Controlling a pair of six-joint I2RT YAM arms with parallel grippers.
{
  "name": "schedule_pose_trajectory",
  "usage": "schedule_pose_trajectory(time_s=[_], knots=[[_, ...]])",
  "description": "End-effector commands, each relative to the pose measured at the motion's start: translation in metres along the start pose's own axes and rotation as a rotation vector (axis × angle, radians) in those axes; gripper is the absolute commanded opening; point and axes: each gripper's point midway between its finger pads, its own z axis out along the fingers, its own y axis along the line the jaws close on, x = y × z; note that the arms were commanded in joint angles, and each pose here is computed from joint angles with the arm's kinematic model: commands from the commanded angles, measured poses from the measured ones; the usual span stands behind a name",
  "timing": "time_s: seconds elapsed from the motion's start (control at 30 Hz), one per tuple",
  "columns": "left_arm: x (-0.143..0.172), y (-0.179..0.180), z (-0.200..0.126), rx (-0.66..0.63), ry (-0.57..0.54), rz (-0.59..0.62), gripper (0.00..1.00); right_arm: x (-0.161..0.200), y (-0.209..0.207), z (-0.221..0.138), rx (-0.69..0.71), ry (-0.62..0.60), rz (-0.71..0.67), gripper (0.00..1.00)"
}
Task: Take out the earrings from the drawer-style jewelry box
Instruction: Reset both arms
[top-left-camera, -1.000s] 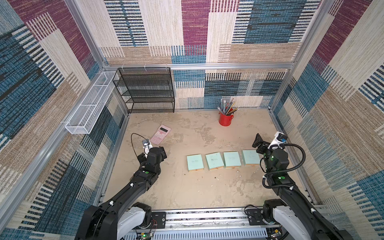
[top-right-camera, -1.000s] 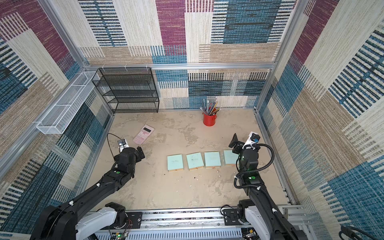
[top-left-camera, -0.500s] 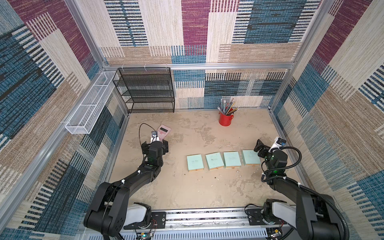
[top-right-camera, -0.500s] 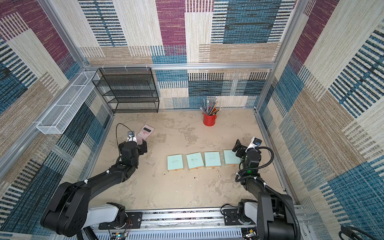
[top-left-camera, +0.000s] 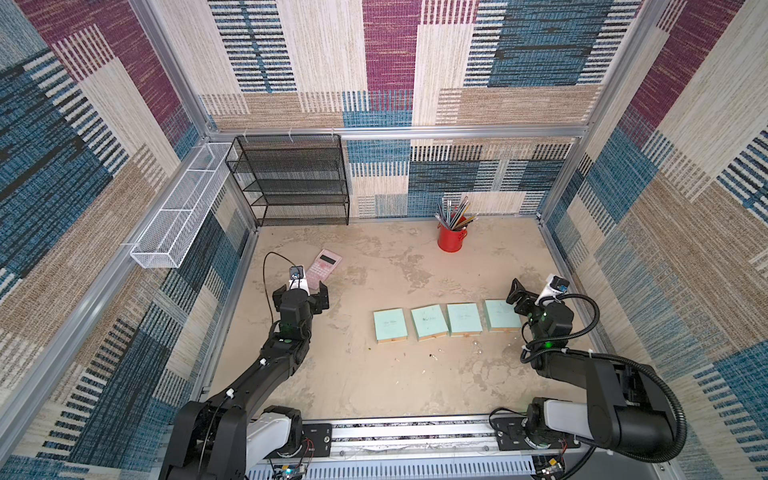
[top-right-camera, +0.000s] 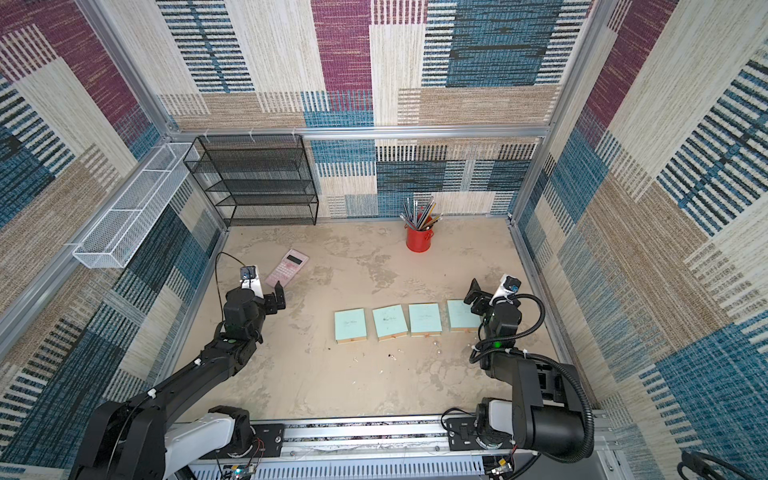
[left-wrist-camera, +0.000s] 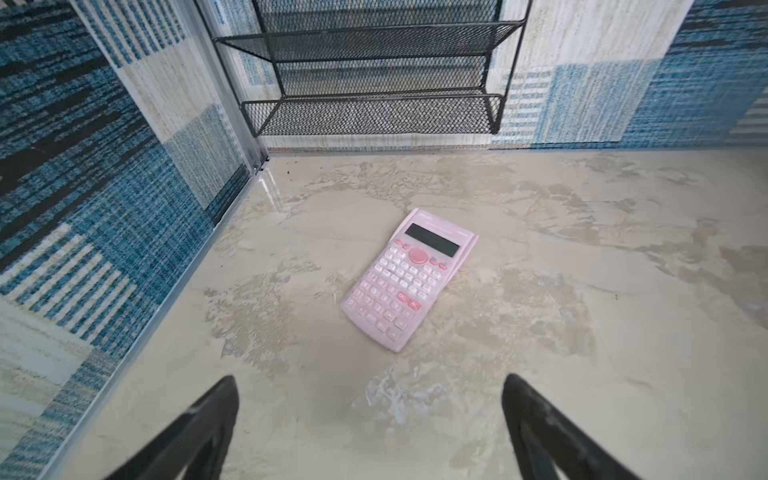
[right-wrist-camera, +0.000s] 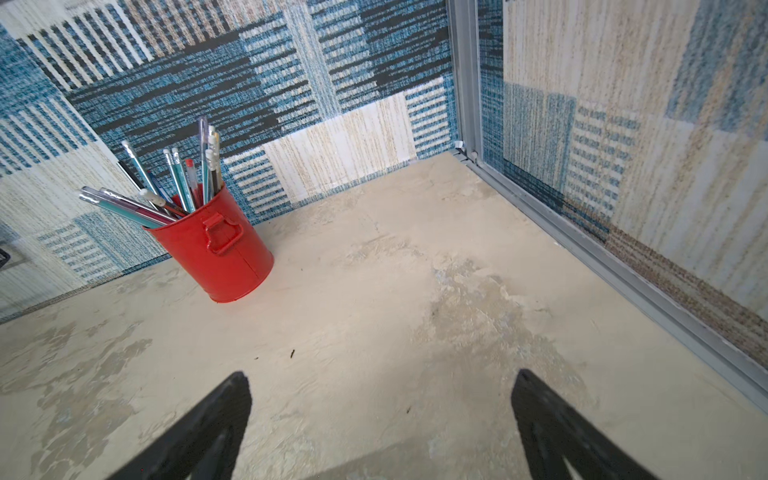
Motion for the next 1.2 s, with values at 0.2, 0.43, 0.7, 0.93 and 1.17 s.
schedule_pose_trajectory(time_s=[0.2, 0.43, 0.7, 0.93, 1.17], knots=[[0.009, 0.015, 0.021, -0.012, 0.003, 0.003, 0.98, -0.018, 0.012, 0.0, -0.06, -0.084, -0.031, 0.99], [0.037, 0.024, 0.047, 0.036, -0.039, -0.073, 0.99, -0.021, 0.014, 0.002, -0.071, -0.097, -0.066, 0.99], [0.046, 0.025, 0.048, 0.032, -0.006, -0.073, 0.99, -0.021, 0.031, 0.004, -0.172, -0.136, -0.121, 0.99], [0.043, 0.027, 0.053, 0.011, -0.021, -0.074, 0.99, -0.021, 0.039, -0.007, -0.219, -0.162, -0.152, 0.99], [0.045, 0.029, 0.061, -0.007, 0.028, -0.076, 0.98, -0.007, 0.061, -0.007, -0.322, -0.148, -0.227, 0.99]])
